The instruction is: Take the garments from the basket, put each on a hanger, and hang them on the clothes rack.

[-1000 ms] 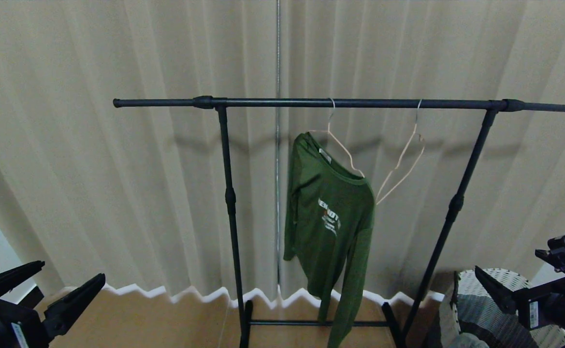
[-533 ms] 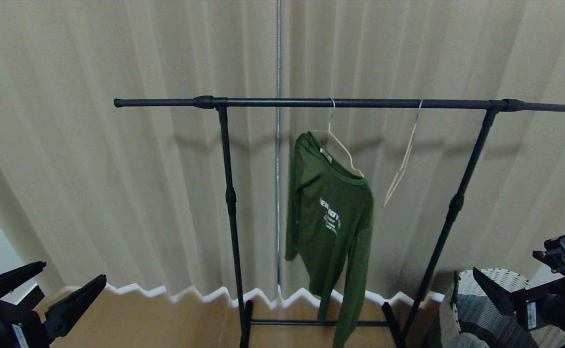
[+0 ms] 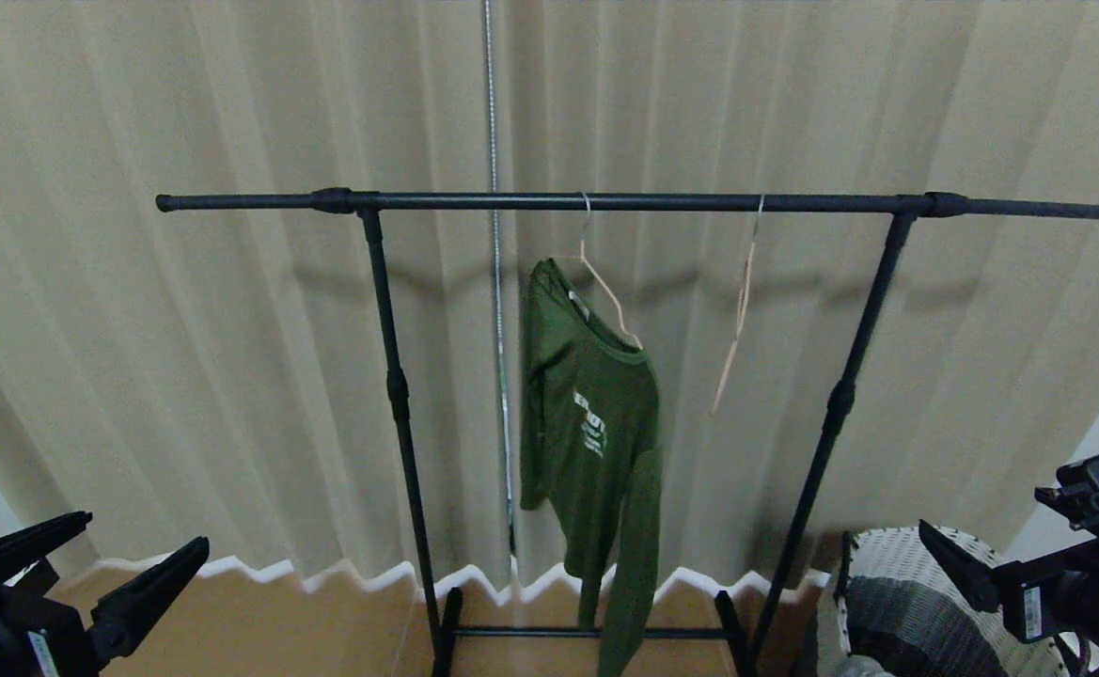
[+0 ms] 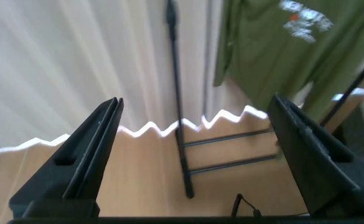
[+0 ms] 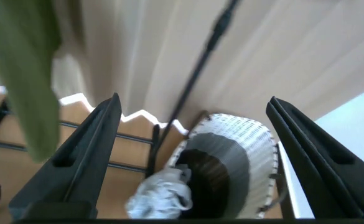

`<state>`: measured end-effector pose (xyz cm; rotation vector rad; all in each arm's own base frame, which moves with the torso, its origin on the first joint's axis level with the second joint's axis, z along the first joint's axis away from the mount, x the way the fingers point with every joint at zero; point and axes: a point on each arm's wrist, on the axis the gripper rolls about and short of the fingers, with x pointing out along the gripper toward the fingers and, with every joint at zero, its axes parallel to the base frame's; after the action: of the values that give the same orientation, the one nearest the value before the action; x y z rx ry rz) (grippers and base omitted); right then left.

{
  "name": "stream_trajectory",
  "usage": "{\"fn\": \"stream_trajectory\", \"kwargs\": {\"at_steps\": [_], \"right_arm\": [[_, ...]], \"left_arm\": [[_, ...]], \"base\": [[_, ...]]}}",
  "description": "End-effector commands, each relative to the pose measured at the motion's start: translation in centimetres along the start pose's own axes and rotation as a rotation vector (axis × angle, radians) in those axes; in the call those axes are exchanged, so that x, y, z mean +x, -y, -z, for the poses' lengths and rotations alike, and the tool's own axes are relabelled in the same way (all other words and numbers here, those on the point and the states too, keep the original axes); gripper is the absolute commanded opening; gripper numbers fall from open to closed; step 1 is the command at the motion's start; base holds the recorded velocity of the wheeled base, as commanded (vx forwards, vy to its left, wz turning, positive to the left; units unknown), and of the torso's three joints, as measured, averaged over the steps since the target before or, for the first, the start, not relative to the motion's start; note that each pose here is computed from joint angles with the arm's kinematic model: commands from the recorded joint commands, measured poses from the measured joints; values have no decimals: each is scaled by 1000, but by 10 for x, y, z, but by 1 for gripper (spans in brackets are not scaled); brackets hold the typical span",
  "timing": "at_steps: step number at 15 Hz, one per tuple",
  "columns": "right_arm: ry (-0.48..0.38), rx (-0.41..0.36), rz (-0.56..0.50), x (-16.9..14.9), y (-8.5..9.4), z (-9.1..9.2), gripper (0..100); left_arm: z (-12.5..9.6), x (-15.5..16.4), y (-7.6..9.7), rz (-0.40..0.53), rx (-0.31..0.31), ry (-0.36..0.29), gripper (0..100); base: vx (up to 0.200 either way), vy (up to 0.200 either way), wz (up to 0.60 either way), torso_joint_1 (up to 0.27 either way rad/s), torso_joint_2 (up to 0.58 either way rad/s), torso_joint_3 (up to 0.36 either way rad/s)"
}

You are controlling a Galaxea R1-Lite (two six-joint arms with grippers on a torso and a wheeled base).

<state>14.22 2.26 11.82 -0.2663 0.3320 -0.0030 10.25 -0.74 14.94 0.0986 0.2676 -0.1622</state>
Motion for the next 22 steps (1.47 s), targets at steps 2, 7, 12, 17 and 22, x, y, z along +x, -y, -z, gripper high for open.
{"fn": "stream_trajectory", "kwargs": {"at_steps": [2,7,12,17,22], "right_arm": [[0,0,4,0,0,0,100],[-15,9,35,0,5,3,100],[-31,8,40,-1,6,8,100],[-26,9,40,-1,6,8,100],[-36,6,39,-1,6,8,100]], "left_arm": [[0,0,0,-2,0,2,100],[0,0,0,2,0,-2,100],[1,0,0,4,0,-5,100],[1,0,0,2,0,-5,100],[3,2,0,4,-2,-20,100]], "base": [[0,-200,0,5,5,0],[0,-200,0,3,1,3],[0,0,0,0,0,0],[0,0,0,0,0,0],[0,0,0,-20,45,28]]}}
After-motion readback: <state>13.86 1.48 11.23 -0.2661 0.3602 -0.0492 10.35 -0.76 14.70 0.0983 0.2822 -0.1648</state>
